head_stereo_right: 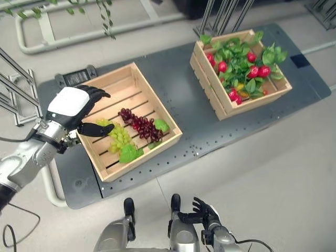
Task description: Pick up the fruits from the basket on one side to the basket on the other side
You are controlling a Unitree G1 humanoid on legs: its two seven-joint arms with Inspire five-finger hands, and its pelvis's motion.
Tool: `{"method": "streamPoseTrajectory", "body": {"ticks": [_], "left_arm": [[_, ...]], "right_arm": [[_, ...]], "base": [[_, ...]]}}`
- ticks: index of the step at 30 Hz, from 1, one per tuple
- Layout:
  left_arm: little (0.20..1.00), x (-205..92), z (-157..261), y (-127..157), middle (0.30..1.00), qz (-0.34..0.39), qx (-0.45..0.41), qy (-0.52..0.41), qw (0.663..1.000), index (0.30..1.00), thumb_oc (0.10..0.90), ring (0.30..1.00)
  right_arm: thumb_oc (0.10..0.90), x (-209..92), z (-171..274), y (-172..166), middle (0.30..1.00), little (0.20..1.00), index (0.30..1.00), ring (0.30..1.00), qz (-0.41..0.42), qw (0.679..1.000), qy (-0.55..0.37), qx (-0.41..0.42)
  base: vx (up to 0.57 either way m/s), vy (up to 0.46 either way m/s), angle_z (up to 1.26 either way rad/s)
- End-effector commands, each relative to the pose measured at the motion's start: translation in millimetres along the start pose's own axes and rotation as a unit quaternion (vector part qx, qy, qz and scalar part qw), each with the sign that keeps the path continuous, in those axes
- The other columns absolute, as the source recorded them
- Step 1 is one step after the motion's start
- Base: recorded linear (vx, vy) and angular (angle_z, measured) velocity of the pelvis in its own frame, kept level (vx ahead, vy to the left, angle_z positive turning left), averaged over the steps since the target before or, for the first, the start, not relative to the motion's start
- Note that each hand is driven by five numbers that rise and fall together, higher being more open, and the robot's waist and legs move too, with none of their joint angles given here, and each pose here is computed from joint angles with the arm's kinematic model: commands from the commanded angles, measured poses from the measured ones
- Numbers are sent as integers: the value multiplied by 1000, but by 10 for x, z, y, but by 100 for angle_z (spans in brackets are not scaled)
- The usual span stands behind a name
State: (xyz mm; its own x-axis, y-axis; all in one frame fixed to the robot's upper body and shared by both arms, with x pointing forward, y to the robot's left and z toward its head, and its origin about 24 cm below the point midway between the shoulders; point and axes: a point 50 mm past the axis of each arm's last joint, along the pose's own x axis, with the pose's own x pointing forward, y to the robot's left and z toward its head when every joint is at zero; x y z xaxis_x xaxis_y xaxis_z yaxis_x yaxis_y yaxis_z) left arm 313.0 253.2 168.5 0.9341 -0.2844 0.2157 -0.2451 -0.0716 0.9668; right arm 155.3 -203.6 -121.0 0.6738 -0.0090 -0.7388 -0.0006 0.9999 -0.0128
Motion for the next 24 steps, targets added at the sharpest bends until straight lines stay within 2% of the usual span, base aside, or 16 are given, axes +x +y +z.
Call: {"method": "streamPoseTrajectory", "body": {"ticks": [1,11,16,21,24], "left_arm": [[900,202,-131,585,900,96,86,5,992,900,800,900],[900,317,-248,603,900,14,206,38,978,900,800,900],[900,339,-317,705,900,7,242,60,968,900,800,900],[900,410,-373,700,900,-44,290,96,951,900,800,900],[900,450,-430,762,900,-48,307,117,943,900,800,900]], "right_arm": [[800,-112,25,-297,900,900,900,900,-48,994,-23,-95],[800,-95,273,-330,900,900,900,900,-60,992,-62,-95],[800,-97,343,-376,900,900,900,900,-65,991,-68,-94],[800,-76,406,-349,900,900,900,900,-59,991,-76,-96],[800,-66,451,-332,900,900,900,900,-57,990,-84,-99]], "base": [[-29,18,-5],[-32,6,-2],[-27,-5,0],[-23,-22,1],[-16,-24,0]]}}
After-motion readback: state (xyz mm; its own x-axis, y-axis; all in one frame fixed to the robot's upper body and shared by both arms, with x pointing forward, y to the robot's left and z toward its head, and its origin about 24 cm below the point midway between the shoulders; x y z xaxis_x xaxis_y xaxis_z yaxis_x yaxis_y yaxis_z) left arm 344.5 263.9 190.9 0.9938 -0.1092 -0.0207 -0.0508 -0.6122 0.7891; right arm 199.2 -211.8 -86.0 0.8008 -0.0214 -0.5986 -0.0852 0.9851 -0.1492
